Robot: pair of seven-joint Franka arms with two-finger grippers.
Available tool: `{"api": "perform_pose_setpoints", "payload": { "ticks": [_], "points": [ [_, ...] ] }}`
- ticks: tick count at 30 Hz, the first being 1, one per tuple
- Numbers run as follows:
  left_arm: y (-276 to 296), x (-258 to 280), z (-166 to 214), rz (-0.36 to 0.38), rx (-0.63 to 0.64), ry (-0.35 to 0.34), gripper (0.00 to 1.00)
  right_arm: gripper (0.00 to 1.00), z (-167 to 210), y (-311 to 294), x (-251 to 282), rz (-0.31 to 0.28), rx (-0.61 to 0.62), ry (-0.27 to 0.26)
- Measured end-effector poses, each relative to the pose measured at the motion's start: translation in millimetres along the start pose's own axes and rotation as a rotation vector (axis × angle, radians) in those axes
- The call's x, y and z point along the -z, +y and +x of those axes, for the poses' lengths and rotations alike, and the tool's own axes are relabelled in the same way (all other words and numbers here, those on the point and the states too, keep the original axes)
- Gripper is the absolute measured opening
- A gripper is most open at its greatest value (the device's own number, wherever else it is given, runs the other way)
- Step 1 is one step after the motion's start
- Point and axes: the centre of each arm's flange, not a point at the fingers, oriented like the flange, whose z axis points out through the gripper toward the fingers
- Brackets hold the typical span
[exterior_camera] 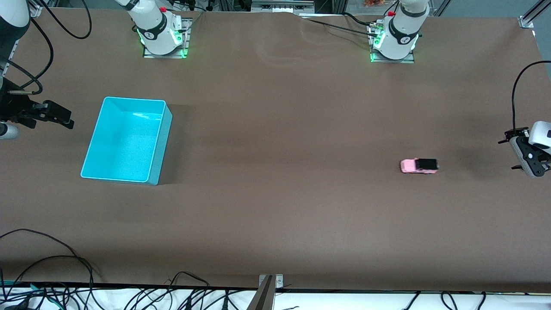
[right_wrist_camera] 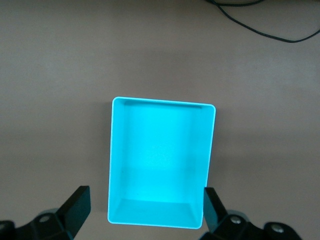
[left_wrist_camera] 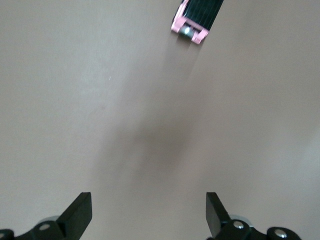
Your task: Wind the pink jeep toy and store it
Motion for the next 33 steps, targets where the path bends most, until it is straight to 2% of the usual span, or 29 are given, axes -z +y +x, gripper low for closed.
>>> {"api": "perform_pose_setpoints", "payload": {
  "ticks": [5, 15, 25, 33],
  "points": [
    [14.7, 35.3, 29.2, -0.052, 0.074, 0.003, 1.0, 1.0, 0.0, 0.0, 0.0, 0.0, 0.0, 0.0],
    [36.5, 82.1, 88.2, -0.107, 0.175, -0.007, 1.0, 1.0, 0.0, 0.0, 0.0, 0.0, 0.0, 0.0],
    [69.3, 121.2, 155.6, -0.133, 0.272, -0.017, 1.0, 1.0, 0.0, 0.2, 0.0, 0.0, 0.0, 0.0],
    [85.1, 135.5, 186.4, -0.125, 0.339, -0.013, 1.0, 1.0, 0.0, 0.3, 0.0, 0.0, -0.001, 0.0]
  ]
}}
